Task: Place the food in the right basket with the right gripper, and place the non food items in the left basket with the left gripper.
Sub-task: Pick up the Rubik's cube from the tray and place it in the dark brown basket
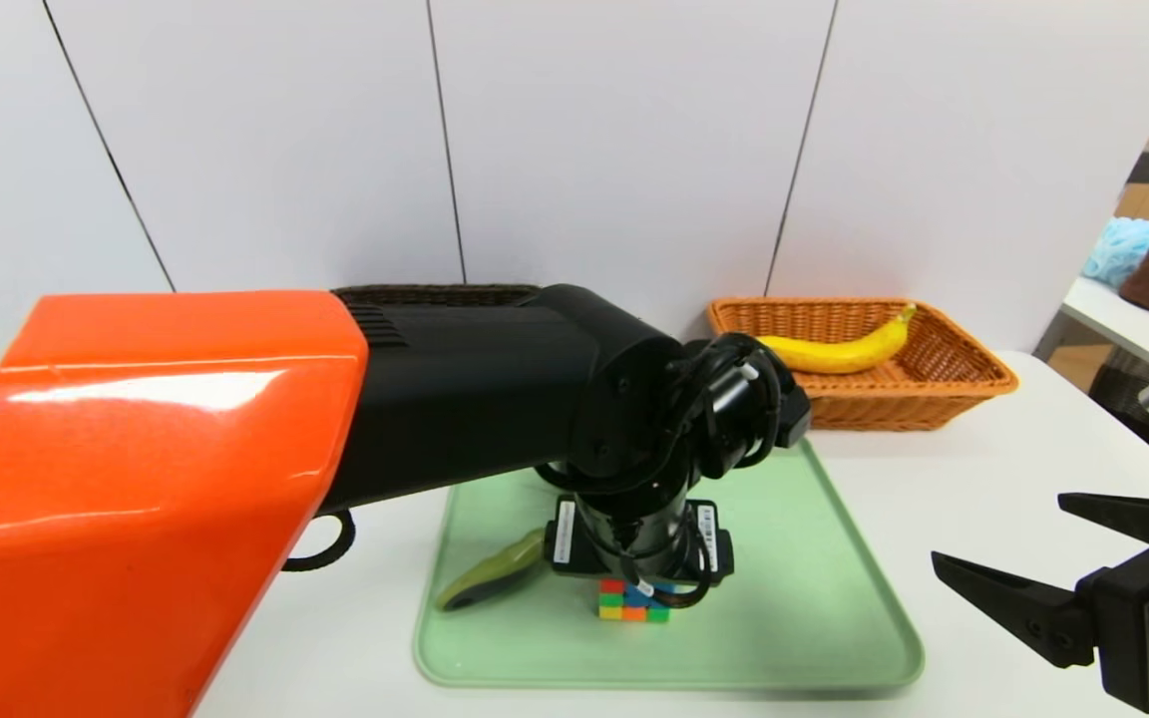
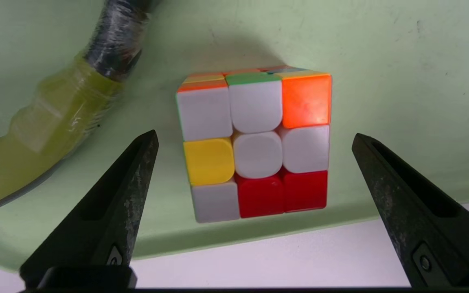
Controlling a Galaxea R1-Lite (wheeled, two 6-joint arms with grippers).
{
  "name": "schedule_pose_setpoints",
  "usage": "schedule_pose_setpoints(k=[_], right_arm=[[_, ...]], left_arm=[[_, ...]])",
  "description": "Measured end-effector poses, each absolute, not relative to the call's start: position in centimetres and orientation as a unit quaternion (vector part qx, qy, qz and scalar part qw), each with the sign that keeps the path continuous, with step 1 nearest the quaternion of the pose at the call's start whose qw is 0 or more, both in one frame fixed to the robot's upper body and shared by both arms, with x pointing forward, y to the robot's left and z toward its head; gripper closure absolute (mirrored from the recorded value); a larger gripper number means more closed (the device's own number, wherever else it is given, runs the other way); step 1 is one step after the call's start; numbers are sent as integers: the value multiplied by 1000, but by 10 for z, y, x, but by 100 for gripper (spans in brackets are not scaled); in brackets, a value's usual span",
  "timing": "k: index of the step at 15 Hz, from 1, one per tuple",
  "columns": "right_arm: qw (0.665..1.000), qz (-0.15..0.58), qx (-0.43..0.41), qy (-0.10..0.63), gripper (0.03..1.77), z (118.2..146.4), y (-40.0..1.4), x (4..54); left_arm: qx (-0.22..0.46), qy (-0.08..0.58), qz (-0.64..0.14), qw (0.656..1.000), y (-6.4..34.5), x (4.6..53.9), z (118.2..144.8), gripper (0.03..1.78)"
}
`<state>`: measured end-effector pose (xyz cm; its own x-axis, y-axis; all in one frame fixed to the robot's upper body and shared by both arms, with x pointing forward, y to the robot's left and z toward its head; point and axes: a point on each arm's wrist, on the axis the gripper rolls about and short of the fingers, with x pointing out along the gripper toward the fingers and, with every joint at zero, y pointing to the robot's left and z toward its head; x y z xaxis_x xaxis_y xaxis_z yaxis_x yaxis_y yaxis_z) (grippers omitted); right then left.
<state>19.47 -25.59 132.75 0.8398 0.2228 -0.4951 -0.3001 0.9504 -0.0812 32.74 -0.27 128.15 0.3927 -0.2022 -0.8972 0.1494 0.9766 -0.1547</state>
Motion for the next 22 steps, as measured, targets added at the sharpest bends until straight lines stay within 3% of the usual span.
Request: schedule_pose_setpoints(k=[9, 14, 22], right_arm=[[956, 137, -78, 247, 10, 1328, -257, 193], [957, 138, -77, 245, 10, 1328, -257, 193], [958, 136, -74, 241, 10, 1331, -257, 194]], left_arm=[[-24, 540, -96, 836, -1, 339, 1273, 12], [-21, 541, -87, 836, 1, 341, 1271, 82], [-16, 538, -89, 838, 3, 338, 1276, 83]])
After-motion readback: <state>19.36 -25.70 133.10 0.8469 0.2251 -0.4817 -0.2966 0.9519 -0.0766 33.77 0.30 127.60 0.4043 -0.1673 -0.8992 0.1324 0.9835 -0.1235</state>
